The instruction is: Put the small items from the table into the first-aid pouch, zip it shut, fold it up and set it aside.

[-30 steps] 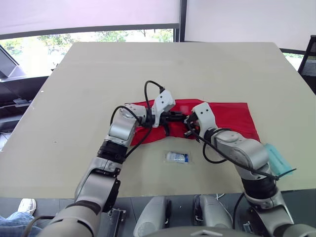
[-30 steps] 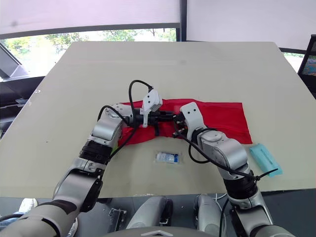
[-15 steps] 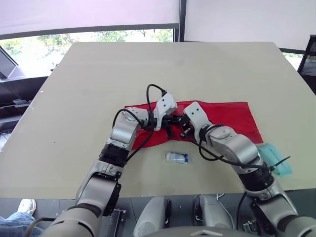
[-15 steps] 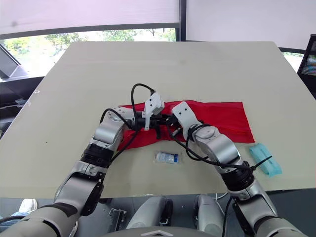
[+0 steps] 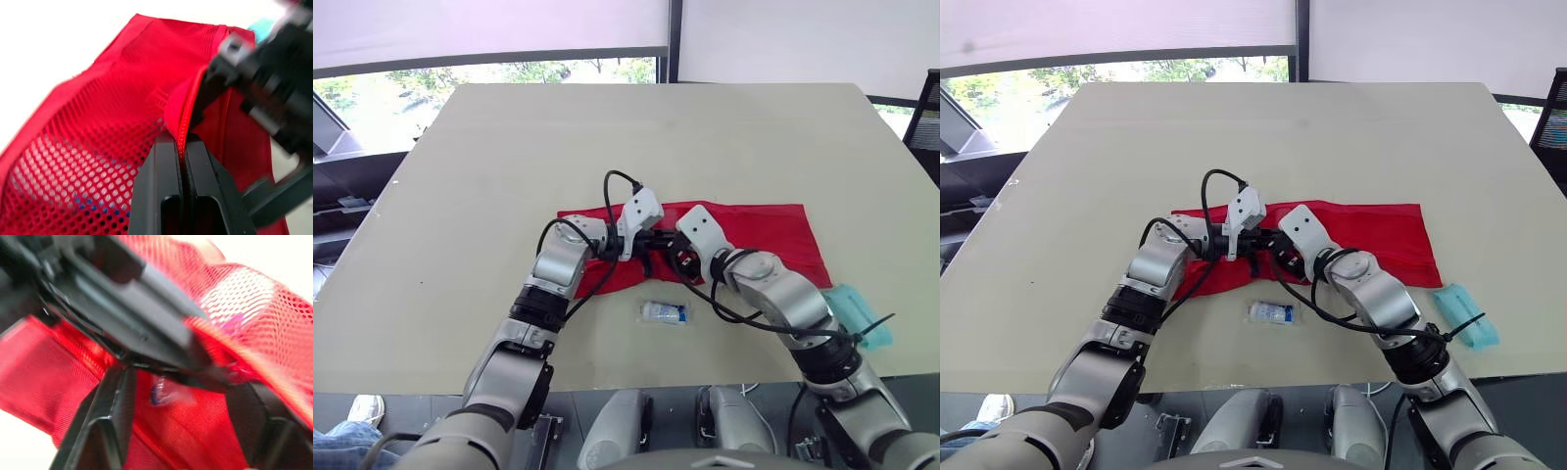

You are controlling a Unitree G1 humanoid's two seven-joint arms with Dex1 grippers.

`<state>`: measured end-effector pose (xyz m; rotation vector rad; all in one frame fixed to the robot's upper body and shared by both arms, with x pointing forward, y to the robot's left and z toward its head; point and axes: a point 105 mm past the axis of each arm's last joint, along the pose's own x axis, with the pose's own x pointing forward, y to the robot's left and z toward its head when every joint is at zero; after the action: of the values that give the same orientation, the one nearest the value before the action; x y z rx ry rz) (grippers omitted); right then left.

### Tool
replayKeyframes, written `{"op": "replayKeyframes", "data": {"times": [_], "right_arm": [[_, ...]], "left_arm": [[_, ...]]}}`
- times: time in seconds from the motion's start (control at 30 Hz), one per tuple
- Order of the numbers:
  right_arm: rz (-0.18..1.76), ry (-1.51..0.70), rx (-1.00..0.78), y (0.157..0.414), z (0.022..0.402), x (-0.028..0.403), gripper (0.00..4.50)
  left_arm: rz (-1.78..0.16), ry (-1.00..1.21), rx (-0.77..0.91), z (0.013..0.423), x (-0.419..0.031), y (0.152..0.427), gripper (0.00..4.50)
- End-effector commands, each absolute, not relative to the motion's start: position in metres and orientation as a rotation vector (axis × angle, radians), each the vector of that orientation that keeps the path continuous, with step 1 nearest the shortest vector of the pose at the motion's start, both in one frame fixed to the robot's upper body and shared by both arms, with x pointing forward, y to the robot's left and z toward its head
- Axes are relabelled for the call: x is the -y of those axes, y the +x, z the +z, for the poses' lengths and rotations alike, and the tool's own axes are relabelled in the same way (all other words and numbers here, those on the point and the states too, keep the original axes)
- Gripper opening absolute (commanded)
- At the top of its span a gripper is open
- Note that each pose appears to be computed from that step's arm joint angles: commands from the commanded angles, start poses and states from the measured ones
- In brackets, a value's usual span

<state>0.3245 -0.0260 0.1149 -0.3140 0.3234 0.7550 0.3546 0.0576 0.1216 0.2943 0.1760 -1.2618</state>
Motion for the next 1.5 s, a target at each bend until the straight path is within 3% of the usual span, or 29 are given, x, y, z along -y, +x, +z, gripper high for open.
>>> {"op": "replayKeyframes", "data": {"times": [0.03,0.33,0.47,0.57,0.73,0.83,0.93,1.27,1.5], "right_arm": [[0.776,-0.273,-0.235,0.32,0.142,0.026,2.49],[0.858,-0.243,-0.187,0.292,0.153,0.04,2.49],[0.913,-0.186,-0.055,0.268,0.166,0.046,2.49],[0.921,-0.116,0.069,0.242,0.18,0.068,2.49],[0.858,-0.098,0.103,0.211,0.179,0.126,2.49],[0.803,-0.142,0.048,0.194,0.177,0.178,3.24],[0.79,-0.228,-0.01,0.176,0.177,0.217,4.48],[0.639,-0.376,-0.155,0.114,0.182,0.306,4.48],[0.581,-0.366,-0.198,0.096,0.205,0.334,4.48]], "left_arm": [[-1.246,0.298,-0.15,0.127,-0.058,0.359,0.0],[-1.221,0.276,-0.145,0.128,-0.058,0.364,0.0],[-1.196,0.271,-0.139,0.129,-0.061,0.368,0.0],[-1.176,0.27,-0.137,0.13,-0.066,0.371,0.0],[-1.159,0.273,-0.141,0.129,-0.073,0.373,0.0],[-1.146,0.278,-0.145,0.127,-0.078,0.375,0.0],[-1.137,0.282,-0.144,0.127,-0.081,0.376,0.0],[-1.151,0.305,-0.161,0.121,-0.085,0.377,0.0],[-1.164,0.315,-0.158,0.121,-0.082,0.381,0.0]]}}
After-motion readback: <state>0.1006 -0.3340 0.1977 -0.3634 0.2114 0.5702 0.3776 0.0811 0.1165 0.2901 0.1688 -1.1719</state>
